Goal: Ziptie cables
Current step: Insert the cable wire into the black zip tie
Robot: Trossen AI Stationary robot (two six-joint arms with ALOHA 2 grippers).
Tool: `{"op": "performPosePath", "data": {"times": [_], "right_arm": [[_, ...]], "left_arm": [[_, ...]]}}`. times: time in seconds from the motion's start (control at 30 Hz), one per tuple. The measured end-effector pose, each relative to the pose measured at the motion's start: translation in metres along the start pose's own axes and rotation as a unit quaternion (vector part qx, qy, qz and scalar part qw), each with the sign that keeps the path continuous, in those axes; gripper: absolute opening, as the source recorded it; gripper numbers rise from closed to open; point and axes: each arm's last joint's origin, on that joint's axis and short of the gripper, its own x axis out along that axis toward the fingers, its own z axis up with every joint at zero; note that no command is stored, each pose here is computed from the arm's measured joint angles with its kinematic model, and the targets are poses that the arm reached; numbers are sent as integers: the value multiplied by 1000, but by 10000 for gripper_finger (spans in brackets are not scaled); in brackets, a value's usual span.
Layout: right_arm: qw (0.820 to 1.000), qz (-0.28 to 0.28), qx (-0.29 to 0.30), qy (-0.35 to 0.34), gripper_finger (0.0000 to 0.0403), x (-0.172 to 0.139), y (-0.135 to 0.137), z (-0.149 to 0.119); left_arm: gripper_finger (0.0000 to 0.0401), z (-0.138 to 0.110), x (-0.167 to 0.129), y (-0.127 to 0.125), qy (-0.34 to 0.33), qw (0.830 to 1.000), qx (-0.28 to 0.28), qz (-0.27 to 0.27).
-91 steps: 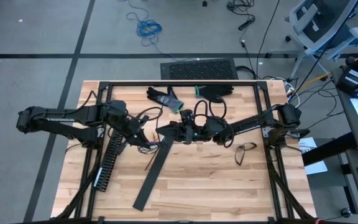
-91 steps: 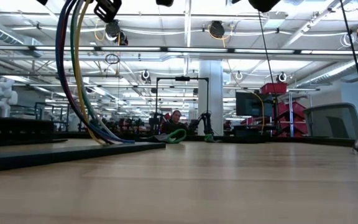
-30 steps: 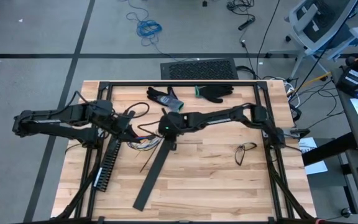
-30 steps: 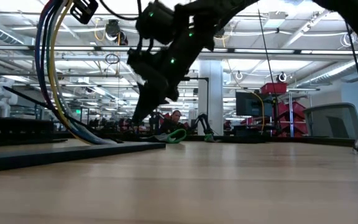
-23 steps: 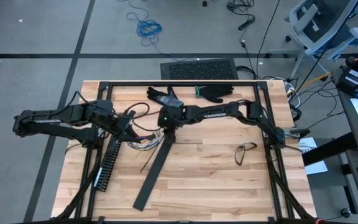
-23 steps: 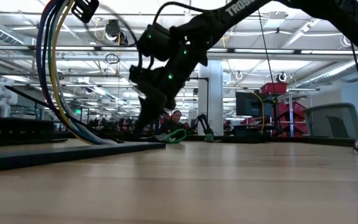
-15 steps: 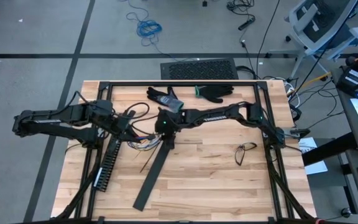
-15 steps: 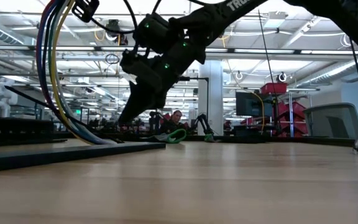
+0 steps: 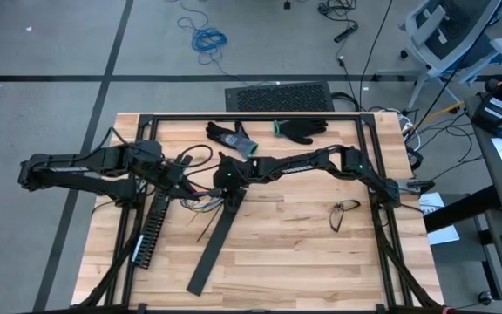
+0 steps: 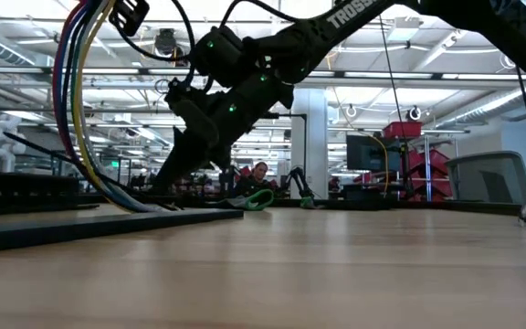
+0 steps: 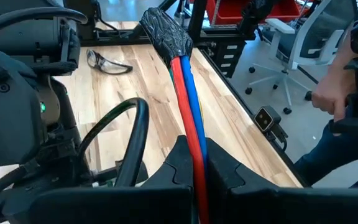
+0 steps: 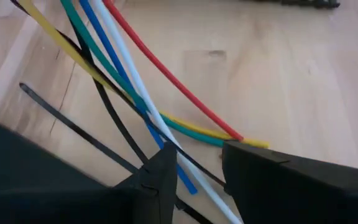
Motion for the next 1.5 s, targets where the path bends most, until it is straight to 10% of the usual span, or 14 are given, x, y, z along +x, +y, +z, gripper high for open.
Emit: {"op": "performPosePath", "data": {"times": [0.57,0.97,1.23,1.5], "right_arm": [[1000,6,-10,12,115,26,-4,-20],[992,14,126,19,1,22,-7,-19],[978,-12,206,-15,0,-41,-31,18],[970,-64,207,111,0,-108,-52,10]], "left_arm": [[14,1,5,2,0,1000,0,-2],[14,1,5,3,0,1000,-2,-2],[14,2,-5,-2,-15,1000,-20,3],[14,-6,-25,-9,-4,998,-12,58]]}}
